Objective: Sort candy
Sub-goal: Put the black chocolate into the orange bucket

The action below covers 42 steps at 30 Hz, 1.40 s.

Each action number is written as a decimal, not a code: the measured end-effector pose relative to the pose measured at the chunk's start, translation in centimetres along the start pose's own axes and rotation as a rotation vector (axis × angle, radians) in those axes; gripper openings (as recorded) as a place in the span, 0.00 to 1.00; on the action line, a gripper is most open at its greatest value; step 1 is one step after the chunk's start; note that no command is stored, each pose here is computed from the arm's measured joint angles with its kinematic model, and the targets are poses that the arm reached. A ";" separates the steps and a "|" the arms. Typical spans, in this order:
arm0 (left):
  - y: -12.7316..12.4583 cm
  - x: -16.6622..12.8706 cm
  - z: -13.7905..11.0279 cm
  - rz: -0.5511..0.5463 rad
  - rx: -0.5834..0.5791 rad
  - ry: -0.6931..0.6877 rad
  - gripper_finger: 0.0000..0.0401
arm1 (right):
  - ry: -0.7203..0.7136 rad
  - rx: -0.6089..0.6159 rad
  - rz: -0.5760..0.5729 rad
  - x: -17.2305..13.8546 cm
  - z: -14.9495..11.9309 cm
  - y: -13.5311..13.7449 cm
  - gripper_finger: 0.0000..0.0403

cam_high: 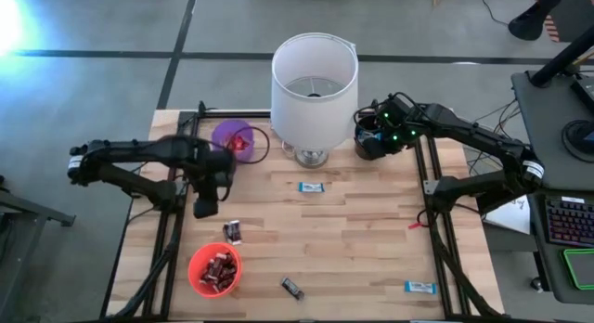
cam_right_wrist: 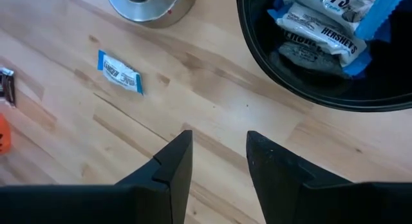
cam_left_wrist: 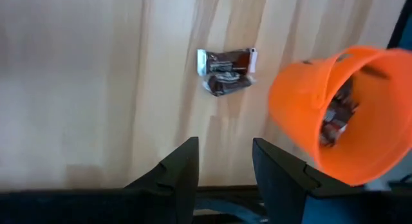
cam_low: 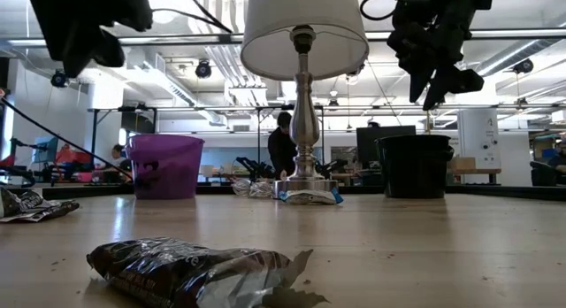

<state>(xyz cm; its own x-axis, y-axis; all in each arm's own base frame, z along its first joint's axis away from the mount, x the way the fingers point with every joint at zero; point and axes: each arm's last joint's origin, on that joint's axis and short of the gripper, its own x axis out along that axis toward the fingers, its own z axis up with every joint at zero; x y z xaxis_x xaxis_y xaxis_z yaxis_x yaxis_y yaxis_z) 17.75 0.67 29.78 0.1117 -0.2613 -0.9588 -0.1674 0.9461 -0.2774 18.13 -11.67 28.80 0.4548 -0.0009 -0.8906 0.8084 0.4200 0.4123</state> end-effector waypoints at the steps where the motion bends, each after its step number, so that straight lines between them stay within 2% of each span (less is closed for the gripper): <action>1: -0.3 0.1 -0.1 0.000 -0.043 0.003 0.32 | 0.000 0.001 0.000 0.0 0.0 0.0 0.33; 4: -0.9 0.2 -0.3 -0.002 -0.153 0.010 0.32 | 0.000 0.002 0.000 0.0 0.0 0.0 0.34; 10: -2.0 0.0 -1.0 -0.010 -0.246 0.008 0.32 | -0.020 0.028 0.013 0.0 0.2 0.1 0.34; 14: -2.2 0.0 -1.2 -0.005 -0.403 0.003 0.32 | -0.052 0.045 0.036 0.0 0.5 0.3 0.33; 20: -2.6 0.3 -1.1 0.105 -0.608 -0.046 0.32 | -0.080 0.036 0.057 0.0 0.8 0.5 0.33; 28: -2.9 1.2 -0.3 0.190 -0.846 -0.094 0.32 | -0.084 -0.007 0.057 0.0 0.8 0.6 0.32; 31: -3.1 1.8 0.1 0.205 -0.898 -0.081 0.32 | -0.082 -0.058 0.058 0.0 0.8 0.6 0.32; 35: -3.4 2.8 0.9 0.229 -0.940 -0.048 0.32 | -0.077 -0.202 0.050 0.0 0.7 0.5 0.30; 42: -4.2 4.9 2.4 0.175 -1.030 0.107 0.32 | -0.045 -0.332 0.028 0.0 0.4 0.3 0.29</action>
<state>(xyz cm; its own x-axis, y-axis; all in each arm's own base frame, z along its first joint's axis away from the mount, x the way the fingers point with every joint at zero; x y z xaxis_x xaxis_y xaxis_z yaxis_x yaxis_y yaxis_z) 21.31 -4.12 26.35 -0.0732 -0.2003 -0.9770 -0.9310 0.3651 -0.0051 18.54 -11.93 29.01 0.4973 -0.0222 -0.8673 0.6328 0.6931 0.3451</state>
